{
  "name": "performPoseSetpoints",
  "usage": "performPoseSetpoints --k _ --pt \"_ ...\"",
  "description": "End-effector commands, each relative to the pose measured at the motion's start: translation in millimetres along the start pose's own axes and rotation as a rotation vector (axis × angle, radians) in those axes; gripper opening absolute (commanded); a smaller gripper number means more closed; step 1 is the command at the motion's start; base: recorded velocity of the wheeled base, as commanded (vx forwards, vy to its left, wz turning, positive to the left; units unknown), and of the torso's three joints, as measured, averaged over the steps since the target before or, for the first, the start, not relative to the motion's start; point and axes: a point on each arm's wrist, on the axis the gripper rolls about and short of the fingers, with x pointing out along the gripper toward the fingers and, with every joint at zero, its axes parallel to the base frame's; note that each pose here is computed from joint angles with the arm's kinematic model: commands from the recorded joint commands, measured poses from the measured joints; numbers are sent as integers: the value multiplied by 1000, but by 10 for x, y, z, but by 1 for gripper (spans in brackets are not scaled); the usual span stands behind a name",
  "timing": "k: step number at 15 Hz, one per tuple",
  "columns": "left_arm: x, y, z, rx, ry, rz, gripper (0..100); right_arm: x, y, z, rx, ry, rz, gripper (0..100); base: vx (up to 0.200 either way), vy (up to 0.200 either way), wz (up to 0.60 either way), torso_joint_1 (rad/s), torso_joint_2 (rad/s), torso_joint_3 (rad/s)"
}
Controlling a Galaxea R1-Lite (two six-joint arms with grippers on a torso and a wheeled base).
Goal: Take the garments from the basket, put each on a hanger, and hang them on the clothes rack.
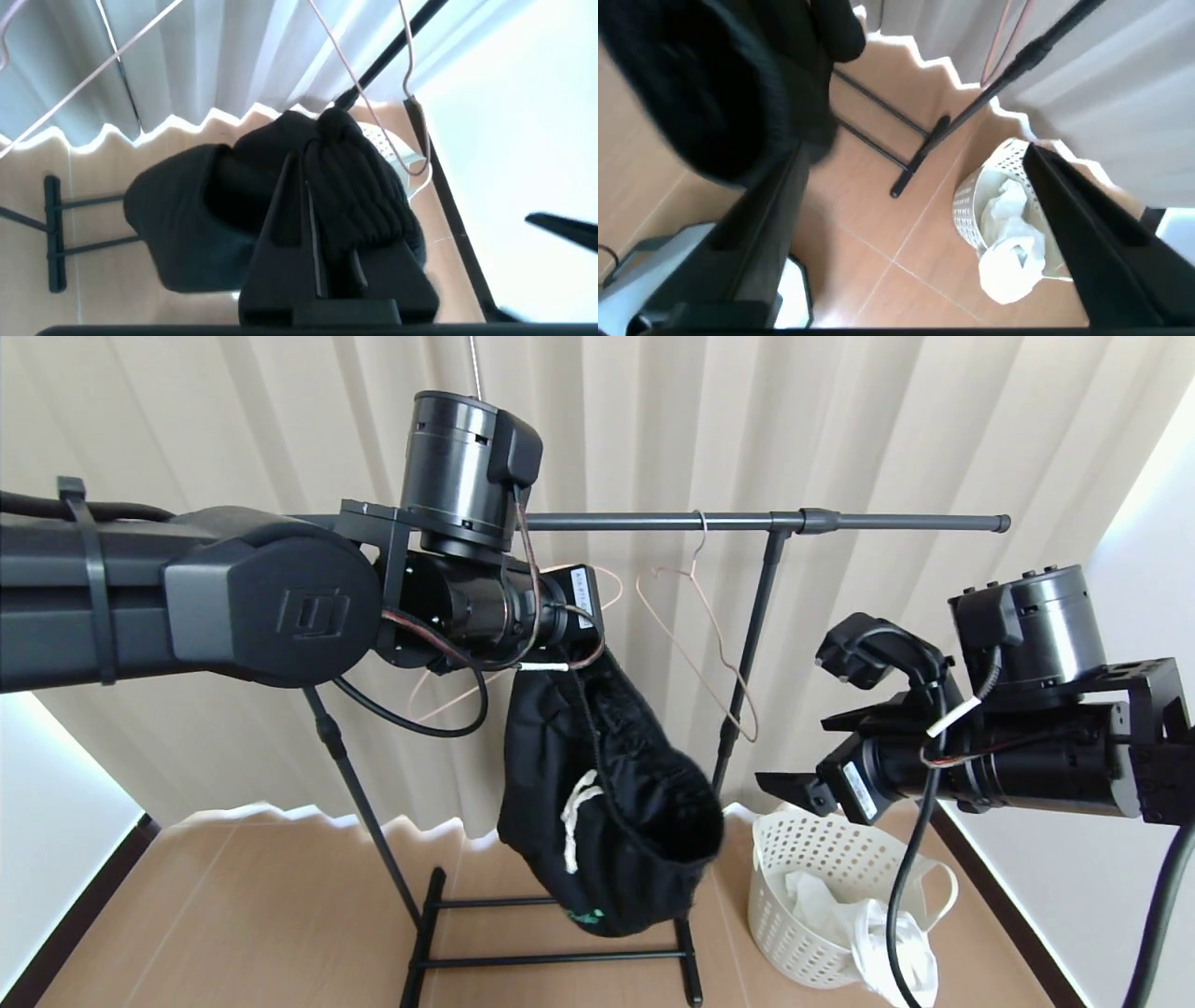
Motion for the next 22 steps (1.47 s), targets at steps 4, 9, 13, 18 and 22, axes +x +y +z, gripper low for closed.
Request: performPoseSetpoints --k 4,9,13,18,22 --pt "-55 -84 -12 14 18 -7 0 -41 49 -160 -55 -172 385 100 0 0 0 0 0 0" --pt "-39 -114 -68 24 30 -1 0 96 300 -34 82 -295 496 100 0 0 0 0 0 0" --pt "-59 -196 -108 34 38 -22 0 300 522 101 121 -324 301 100 0 0 0 0 0 0" --pt "-77 -280 -145 46 48 -40 0 580 658 31 139 -265 262 100 0 0 0 0 0 0" --pt "-86 -276 -148 50 47 -19 0 933 758 -103 136 -202 206 100 0 0 0 0 0 0"
